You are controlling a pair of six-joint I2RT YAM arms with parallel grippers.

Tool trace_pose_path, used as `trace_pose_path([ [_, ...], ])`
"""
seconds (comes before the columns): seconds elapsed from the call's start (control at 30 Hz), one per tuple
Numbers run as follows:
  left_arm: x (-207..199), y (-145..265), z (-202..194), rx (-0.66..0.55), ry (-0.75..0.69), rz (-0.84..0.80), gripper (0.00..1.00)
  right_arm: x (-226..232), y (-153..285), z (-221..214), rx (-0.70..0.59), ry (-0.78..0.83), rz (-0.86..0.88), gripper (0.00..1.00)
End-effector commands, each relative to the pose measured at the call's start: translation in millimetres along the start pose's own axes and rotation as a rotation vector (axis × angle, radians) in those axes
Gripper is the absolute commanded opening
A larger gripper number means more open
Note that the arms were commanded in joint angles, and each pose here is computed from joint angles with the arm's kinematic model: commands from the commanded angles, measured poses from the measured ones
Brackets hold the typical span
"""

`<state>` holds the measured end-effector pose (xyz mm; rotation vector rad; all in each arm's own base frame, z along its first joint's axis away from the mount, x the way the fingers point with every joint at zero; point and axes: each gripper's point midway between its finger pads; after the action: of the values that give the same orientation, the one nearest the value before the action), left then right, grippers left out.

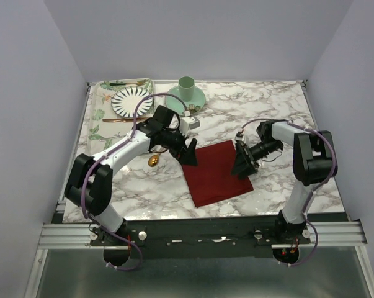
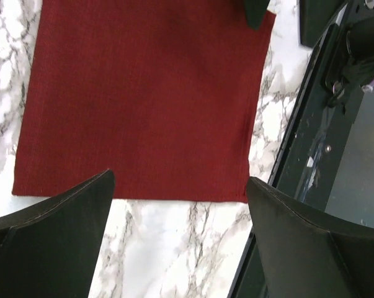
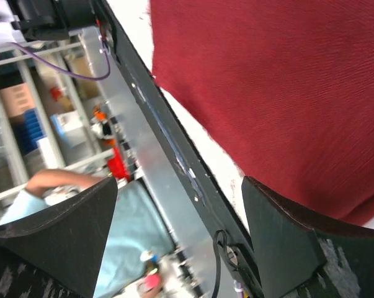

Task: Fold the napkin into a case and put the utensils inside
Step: Pick up the top corner of the square folded napkin from the folded napkin.

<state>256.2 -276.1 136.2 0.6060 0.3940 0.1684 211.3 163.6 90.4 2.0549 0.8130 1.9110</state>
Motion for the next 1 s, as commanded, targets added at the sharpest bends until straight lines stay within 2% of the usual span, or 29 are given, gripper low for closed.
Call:
trace_pose_path([
  [0.0,12,-10,16,-0.016,-0.003,0.004,0.99,-37,-17,-11,0.119,-0.110,-0.047,0.89],
  [0.17,32,-25,5,0.084,-0.067,0.030,0.99,-78,-12,-15,0.157,-0.125,-0.240,0.88],
  [0.37,52,-42,1,0.134,-0.140,0.037,0.98,-87,9,11,0.143,-0.071,-0.383,0.88],
  [0.53,63,-61,-16,0.228,-0.182,0.035,0.88,-71,28,28,0.101,-0.006,-0.432,0.88],
  [0.6,66,-67,-26,0.268,-0.179,0.046,0.78,-70,36,27,0.091,0.005,-0.474,0.88],
  [0.7,71,-70,-45,0.328,-0.139,0.063,0.63,-79,47,23,0.073,0.023,-0.566,0.79],
  [0.73,70,-70,-51,0.348,-0.128,0.064,0.61,-84,46,18,0.085,0.014,-0.582,0.70],
  [0.8,70,-67,-62,0.375,-0.117,0.077,0.58,-96,48,19,0.078,0.010,-0.630,0.60],
  [0.83,69,-65,-75,0.404,-0.099,0.084,0.58,-100,47,18,0.083,0.003,-0.639,0.51],
  [0.9,64,-60,-82,0.416,-0.099,0.089,0.56,-109,44,24,0.077,-0.009,-0.657,0.43],
  [0.93,61,-57,-95,0.442,-0.080,0.093,0.55,-112,43,27,0.074,-0.014,-0.661,0.35],
  [0.97,58,-55,-99,0.449,-0.076,0.093,0.53,-112,43,35,0.055,-0.012,-0.665,0.33],
])
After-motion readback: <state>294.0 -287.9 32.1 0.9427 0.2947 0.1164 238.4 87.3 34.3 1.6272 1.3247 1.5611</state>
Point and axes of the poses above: each gripper's point midway between its finger pads, its own y axis back along the fingers, its own x axis along the line the jaws close on, z = x × y, and after that the axes turned 13 degrees about -y, right-handed
